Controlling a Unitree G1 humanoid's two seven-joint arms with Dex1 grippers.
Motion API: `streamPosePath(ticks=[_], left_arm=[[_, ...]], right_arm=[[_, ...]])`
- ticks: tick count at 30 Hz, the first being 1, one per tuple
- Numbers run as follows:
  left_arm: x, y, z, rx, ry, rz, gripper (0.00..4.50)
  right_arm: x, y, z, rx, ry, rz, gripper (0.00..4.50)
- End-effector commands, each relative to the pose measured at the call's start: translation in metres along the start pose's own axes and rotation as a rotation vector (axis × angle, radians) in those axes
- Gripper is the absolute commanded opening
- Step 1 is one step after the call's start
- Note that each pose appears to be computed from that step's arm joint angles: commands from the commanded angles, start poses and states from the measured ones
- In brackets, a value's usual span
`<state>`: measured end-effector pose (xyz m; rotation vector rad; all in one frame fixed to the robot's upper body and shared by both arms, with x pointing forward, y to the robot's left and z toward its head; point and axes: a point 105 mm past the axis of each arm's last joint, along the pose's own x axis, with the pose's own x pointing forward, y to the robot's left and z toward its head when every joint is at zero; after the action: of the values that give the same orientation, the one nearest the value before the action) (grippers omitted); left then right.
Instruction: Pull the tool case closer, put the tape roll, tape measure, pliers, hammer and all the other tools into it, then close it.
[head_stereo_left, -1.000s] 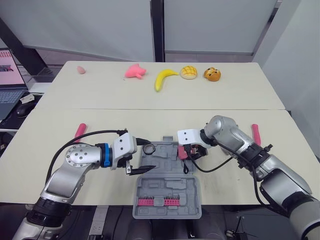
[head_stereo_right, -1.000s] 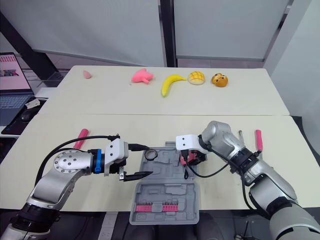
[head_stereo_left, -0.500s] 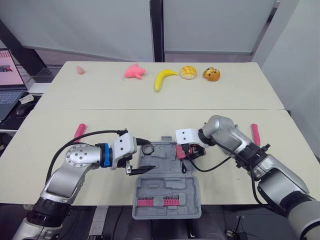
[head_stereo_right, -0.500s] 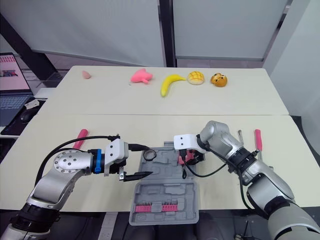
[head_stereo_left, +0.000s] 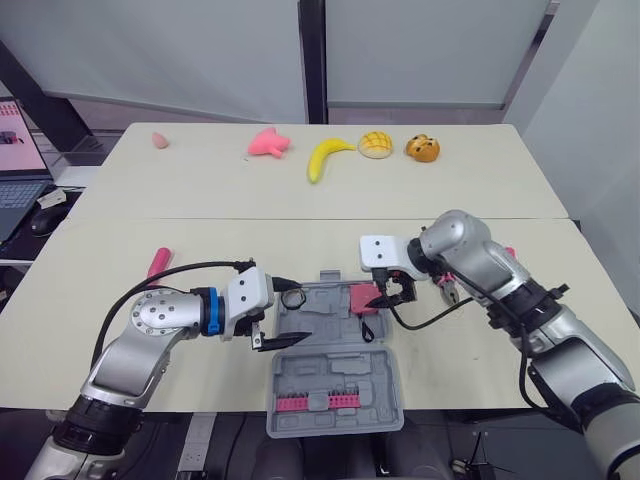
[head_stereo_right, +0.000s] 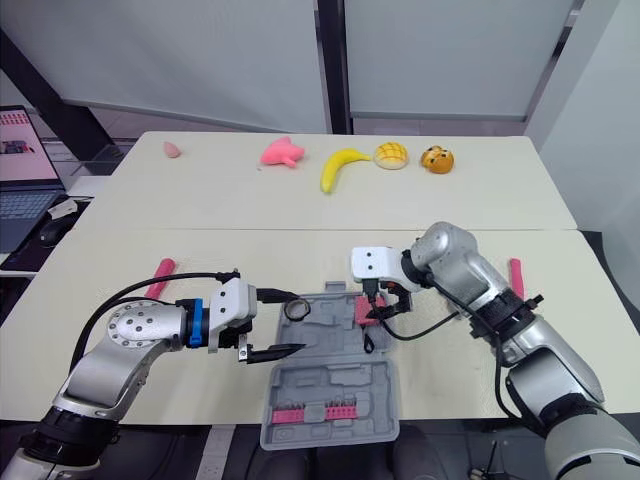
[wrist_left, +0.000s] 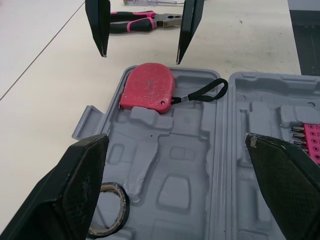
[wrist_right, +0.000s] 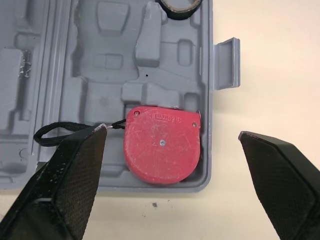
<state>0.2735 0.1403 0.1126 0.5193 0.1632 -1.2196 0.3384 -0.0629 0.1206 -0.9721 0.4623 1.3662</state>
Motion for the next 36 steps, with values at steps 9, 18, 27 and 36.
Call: streamPosePath(ticks=[9, 18, 27, 36], left_arm=[[-0.003, 0.002, 0.007, 0.027, -0.021, 0.008, 4.5], [-0.004, 0.004, 0.009, 0.016, -0.042, 0.013, 4.5], [-0.004, 0.004, 0.01, 0.021, -0.041, 0.009, 4.5], [-0.006, 0.007, 0.01, 0.024, -0.032, 0.013, 4.5]], right_arm=[[0.004, 0.003, 0.004, 0.005, -0.09, -0.057, 1.78], [0.016, 0.001, -0.009, 0.103, -0.272, -0.153, 1.78], [0.03, 0.009, -0.042, 0.214, -0.175, -0.109, 1.78], [0.045, 0.02, -0.064, 0.24, -0.04, -0.058, 1.78]])
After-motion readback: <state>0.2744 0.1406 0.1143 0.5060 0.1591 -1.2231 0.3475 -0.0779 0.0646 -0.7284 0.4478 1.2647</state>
